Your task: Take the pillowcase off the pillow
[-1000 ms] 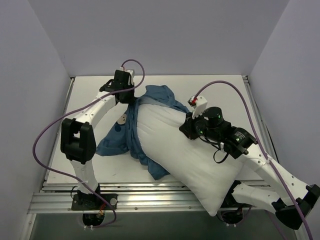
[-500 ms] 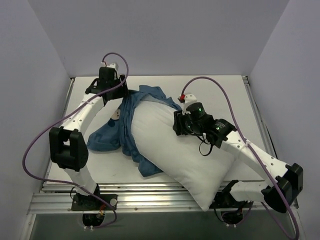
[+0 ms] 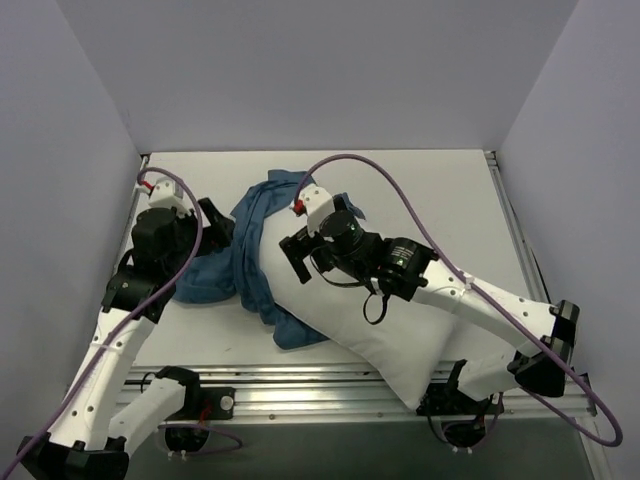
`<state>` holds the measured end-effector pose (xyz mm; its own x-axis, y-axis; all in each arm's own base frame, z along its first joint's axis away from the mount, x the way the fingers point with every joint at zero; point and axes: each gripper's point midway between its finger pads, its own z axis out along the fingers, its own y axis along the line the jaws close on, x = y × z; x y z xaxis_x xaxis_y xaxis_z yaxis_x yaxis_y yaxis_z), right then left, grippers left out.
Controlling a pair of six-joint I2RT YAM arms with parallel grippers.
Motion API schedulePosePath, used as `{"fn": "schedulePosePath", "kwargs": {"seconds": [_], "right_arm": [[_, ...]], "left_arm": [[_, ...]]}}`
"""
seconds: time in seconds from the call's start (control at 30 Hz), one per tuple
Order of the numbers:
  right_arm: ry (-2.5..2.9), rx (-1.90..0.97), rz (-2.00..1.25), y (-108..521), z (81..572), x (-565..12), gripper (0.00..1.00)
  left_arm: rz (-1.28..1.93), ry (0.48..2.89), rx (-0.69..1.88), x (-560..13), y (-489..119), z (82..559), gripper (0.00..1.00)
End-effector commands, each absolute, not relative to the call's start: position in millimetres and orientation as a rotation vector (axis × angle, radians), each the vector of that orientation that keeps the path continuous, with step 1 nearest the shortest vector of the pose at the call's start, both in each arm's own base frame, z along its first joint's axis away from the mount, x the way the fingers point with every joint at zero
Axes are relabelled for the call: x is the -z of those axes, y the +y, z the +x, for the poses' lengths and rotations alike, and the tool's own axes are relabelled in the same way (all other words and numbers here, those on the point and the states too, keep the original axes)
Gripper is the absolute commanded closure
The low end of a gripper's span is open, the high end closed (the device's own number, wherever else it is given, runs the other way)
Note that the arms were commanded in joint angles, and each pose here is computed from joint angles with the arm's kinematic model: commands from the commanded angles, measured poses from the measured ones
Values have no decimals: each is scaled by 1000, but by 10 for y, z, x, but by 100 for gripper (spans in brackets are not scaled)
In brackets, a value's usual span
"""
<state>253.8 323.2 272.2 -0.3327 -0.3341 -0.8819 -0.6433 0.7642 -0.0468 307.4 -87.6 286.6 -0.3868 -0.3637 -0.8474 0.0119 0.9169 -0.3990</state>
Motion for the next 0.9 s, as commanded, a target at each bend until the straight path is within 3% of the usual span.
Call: {"fn": "schedulePosePath", "kwargs": {"seconds": [0.0, 0.13, 0.3, 0.37, 0.4, 0.43, 0.53, 0.87], "right_arm": [[1956, -274, -872, 3339, 2546, -2429, 0], [2003, -204, -986, 3449, 2559, -2005, 0], [2057, -95, -1051, 3443, 2668, -1479, 0], [2086, -52, -1042, 3378, 2729, -1329, 7], [2108, -39, -1041, 3348, 2762, -1227, 15], [2136, -30, -1017, 3274, 2824, -1154, 45], [2166, -30, -984, 3188, 2891, -1064, 100], [2168, -129, -953, 3106, 2880, -1149, 100]], "left_arm": [[-302, 2079, 483, -2332, -958, 2714, 9], [-319, 2138, 592, -1919, -1106, 2493, 10], [-275, 2118, 654, -1894, -1259, 2508, 11], [-270, 2119, 643, -1878, -1278, 2535, 11], [-279, 2134, 632, -1828, -1278, 2558, 11], [-281, 2142, 631, -1788, -1295, 2573, 11], [-291, 2180, 612, -1658, -1345, 2627, 11], [-274, 2142, 481, -1422, -1524, 3003, 18]]}}
